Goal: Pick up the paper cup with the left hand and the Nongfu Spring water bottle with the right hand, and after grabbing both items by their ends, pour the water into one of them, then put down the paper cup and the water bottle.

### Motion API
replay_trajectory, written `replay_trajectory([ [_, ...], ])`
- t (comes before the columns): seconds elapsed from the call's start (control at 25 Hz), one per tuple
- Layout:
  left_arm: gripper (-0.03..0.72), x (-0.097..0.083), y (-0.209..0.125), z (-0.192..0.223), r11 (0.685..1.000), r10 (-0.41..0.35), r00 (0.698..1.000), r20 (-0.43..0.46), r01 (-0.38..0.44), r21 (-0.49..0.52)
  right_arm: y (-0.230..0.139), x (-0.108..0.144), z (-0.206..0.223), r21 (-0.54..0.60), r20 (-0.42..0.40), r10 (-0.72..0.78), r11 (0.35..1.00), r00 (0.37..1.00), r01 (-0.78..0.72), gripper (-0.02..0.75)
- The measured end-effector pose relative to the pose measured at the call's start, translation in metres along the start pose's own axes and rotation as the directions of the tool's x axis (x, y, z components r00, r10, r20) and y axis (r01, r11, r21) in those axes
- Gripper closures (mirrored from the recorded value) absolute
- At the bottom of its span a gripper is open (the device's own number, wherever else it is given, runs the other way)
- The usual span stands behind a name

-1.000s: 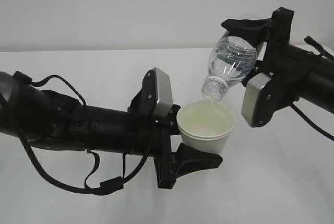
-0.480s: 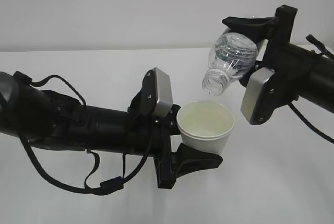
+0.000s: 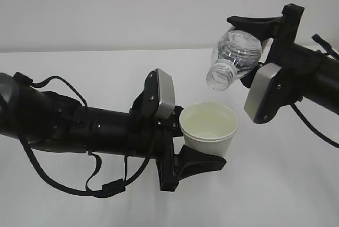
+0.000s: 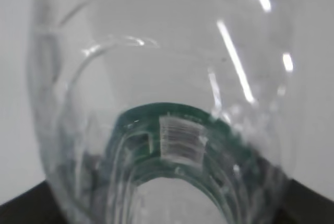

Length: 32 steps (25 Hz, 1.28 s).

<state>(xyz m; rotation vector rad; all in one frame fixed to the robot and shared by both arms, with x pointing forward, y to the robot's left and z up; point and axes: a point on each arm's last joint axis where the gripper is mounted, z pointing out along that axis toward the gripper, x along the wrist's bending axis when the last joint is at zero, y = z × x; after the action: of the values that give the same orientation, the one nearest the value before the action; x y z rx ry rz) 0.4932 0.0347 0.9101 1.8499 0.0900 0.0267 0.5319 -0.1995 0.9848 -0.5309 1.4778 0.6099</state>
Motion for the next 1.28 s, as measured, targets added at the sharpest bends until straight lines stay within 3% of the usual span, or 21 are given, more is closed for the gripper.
replay_trajectory([
  [0.64, 0.205, 0.0000, 0.0000, 0.0000, 1.000, 0.000, 1.000, 0.000, 0.000, 0.000, -0.0006, -0.0003, 0.0000, 0.006, 0.004, 0.150, 0.989, 0.989, -0.150, 0.255],
  [1.28, 0.205, 0.0000, 0.0000, 0.0000, 1.000, 0.000, 1.000, 0.000, 0.000, 0.000, -0.0036, -0.0015, 0.0000, 0.031, 0.030, 0.366, 0.930, 0.930, -0.367, 0.255],
])
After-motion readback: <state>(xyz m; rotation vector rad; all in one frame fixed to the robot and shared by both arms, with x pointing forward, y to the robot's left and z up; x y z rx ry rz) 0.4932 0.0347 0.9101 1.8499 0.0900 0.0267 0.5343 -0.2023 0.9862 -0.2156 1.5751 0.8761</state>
